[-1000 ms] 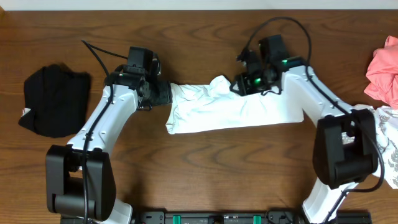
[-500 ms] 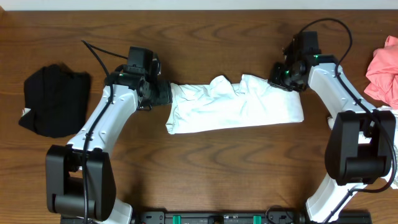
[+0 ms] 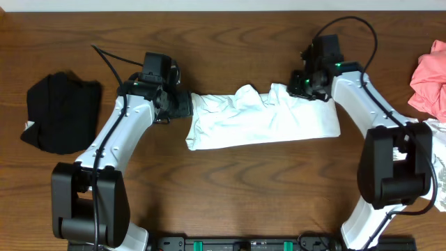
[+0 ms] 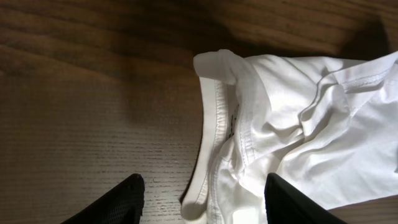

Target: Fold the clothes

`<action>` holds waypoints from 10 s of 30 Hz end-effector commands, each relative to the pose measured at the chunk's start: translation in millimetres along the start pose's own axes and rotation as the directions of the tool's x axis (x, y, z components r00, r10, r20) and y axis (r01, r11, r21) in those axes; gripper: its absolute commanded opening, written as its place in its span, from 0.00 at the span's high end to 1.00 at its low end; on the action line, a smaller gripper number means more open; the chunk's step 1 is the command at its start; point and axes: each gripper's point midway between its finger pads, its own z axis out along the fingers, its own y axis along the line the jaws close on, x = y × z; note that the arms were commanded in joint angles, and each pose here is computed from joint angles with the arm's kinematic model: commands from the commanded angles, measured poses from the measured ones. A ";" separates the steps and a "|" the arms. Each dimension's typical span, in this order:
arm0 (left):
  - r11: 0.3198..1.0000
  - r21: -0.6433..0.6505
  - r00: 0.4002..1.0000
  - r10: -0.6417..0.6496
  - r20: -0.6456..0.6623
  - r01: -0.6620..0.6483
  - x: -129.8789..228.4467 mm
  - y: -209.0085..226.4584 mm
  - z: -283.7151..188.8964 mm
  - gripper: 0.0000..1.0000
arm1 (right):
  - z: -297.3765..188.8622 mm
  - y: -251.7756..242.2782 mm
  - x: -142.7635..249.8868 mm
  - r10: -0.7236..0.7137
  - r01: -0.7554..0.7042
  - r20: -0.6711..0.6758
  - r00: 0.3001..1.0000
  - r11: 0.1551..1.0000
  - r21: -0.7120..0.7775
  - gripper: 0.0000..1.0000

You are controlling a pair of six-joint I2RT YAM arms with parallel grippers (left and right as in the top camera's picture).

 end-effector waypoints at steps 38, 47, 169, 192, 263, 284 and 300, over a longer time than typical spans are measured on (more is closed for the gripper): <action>1.000 -0.014 1.000 -0.002 -0.004 0.002 -1.1 3.0 2.6 0.37 | -17.4 6.6 -15.6 -0.112 0.116 0.031 0.993 0.979 -0.169 0.70; 1.000 -0.015 1.000 -0.003 -0.009 0.002 0.1 3.2 2.6 0.37 | 7.7 -50.8 20.2 -0.056 0.068 -0.128 0.990 0.993 0.093 0.70; 0.977 -0.165 0.986 -0.121 0.111 0.138 -34.6 43.4 -51.5 0.94 | -110.8 -68.2 -21.4 -0.003 0.001 0.109 0.994 1.000 0.017 0.67; 0.985 -0.125 0.993 0.120 -0.015 -0.121 2.3 -54.5 17.6 0.94 | -110.0 -68.8 -13.4 0.007 -0.008 0.078 0.997 1.000 0.020 0.67; 0.979 -0.178 0.988 -0.079 0.134 0.103 -51.3 39.6 -17.7 0.55 | 34.4 157.7 118.6 -0.488 0.368 -0.131 0.863 0.784 -0.499 0.49; 0.978 -0.179 0.988 -0.080 0.131 0.103 -50.8 39.8 -17.1 0.54 | 48.6 166.7 122.0 -0.456 0.360 -0.130 0.880 0.821 -0.443 0.44; 0.977 -0.185 0.990 -0.082 0.115 0.103 -46.6 40.8 -16.9 0.54 | 55.8 167.5 122.1 -0.408 0.320 -0.148 0.901 0.854 -0.410 0.99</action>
